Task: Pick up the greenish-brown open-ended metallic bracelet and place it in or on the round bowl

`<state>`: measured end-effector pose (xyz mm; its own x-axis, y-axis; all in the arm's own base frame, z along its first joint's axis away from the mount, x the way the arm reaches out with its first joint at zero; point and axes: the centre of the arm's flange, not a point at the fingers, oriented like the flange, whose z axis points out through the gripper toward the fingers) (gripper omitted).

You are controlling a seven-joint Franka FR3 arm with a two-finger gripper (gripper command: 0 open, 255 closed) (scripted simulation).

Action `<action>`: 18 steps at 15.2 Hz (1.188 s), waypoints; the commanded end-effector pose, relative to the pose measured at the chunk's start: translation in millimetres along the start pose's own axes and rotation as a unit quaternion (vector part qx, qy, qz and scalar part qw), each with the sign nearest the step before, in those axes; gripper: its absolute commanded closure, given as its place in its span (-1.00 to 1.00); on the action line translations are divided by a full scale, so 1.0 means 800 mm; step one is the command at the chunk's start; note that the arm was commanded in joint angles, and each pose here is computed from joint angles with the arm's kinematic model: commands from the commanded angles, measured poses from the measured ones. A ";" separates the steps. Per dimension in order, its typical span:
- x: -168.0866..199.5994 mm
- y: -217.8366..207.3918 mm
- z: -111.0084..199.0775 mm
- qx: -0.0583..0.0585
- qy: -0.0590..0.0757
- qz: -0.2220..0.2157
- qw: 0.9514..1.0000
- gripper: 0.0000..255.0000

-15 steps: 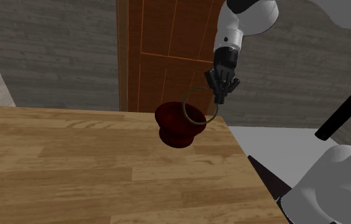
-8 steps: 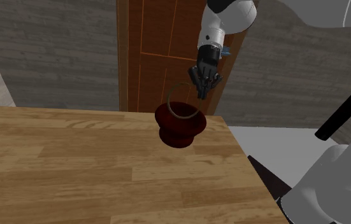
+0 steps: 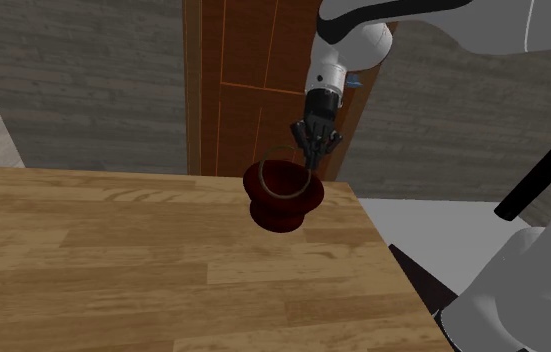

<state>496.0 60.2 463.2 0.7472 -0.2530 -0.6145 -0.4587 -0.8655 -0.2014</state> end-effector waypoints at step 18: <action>0.023 0.008 0.029 0.000 0.000 0.000 1.000 -1.00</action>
<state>495.7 61.3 434.2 0.7484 -0.2525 -0.6133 -0.4581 -0.8655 -0.2026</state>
